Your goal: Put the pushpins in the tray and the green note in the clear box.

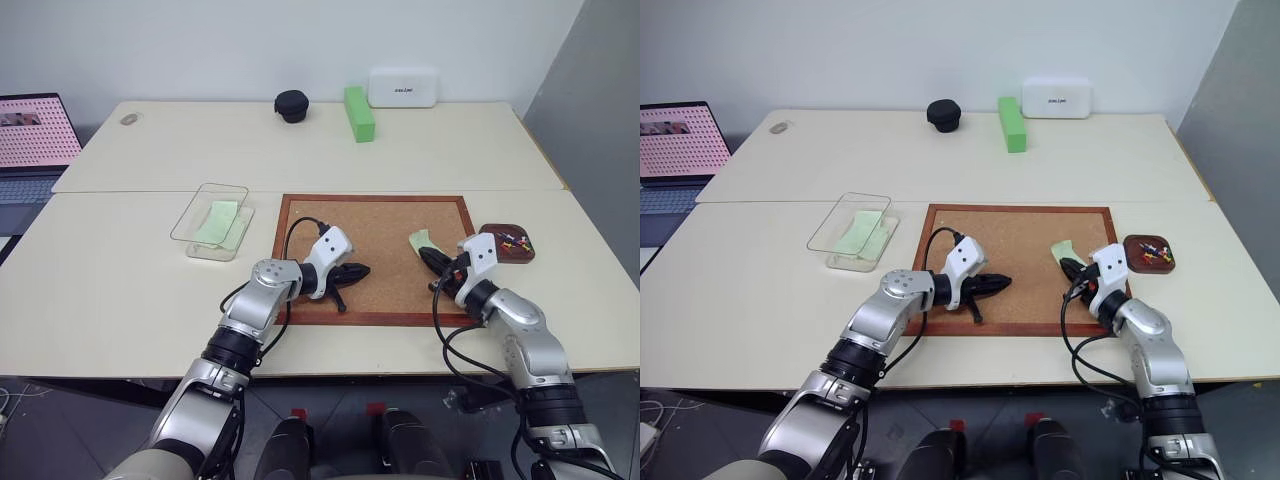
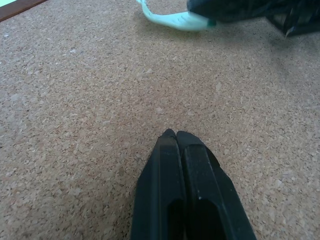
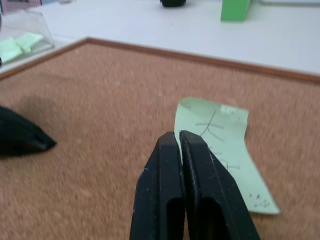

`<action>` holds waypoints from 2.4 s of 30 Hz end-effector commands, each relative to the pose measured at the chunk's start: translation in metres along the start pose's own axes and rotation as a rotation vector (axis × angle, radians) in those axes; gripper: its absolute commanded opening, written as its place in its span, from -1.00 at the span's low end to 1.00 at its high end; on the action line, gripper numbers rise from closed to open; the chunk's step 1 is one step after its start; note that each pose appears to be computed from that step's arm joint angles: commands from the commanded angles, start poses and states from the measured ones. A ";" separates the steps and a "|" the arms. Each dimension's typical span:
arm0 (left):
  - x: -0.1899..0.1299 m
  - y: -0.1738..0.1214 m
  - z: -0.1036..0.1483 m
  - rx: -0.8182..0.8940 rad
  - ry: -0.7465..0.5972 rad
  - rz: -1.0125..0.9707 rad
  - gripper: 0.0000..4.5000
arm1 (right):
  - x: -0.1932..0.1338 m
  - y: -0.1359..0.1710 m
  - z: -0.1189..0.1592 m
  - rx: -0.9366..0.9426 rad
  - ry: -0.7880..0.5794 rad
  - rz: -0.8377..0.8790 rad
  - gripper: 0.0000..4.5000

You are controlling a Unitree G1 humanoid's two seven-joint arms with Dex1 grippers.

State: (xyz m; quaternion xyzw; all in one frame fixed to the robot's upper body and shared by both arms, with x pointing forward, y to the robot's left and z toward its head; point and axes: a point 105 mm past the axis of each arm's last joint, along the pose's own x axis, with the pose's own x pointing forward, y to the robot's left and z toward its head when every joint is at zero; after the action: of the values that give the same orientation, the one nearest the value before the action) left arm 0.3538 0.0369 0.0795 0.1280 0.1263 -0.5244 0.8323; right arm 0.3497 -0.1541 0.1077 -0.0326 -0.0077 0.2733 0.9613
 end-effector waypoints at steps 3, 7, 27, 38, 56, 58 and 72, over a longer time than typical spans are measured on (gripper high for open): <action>0.006 -0.012 -0.025 -0.063 0.078 -0.033 -1.00 | 0.001 -0.002 0.030 -0.039 -0.092 -0.005 -0.98; 0.006 -0.010 -0.019 -0.067 0.053 -0.024 -1.00 | 0.001 -0.001 0.036 -0.114 -0.090 0.015 -0.98; -0.012 0.001 0.081 -0.876 -0.536 -0.121 0.44 | 0.001 0.020 0.064 -0.708 -0.187 0.102 -1.00; -0.016 -0.011 0.076 -0.850 -0.516 -0.208 0.44 | -0.001 0.025 0.092 -0.443 -0.269 0.051 -1.00; -0.012 -0.013 0.089 -0.890 -0.551 -0.253 0.37 | 0.003 0.040 0.111 -0.135 -0.298 0.072 -1.00; -0.012 -0.013 0.090 -0.889 -0.553 -0.256 0.18 | 0.004 0.041 0.113 -0.131 -0.301 0.074 -1.00; -0.011 -0.015 0.091 -0.884 -0.550 -0.268 -0.97 | 0.005 0.047 0.114 -0.129 -0.304 0.095 -1.00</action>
State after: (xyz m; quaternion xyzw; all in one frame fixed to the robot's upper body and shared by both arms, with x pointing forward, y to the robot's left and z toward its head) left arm 0.3448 0.0138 0.1549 -0.3958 0.1421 -0.5173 0.7453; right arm 0.3328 -0.1098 0.1990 -0.0475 -0.1317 0.3125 0.9395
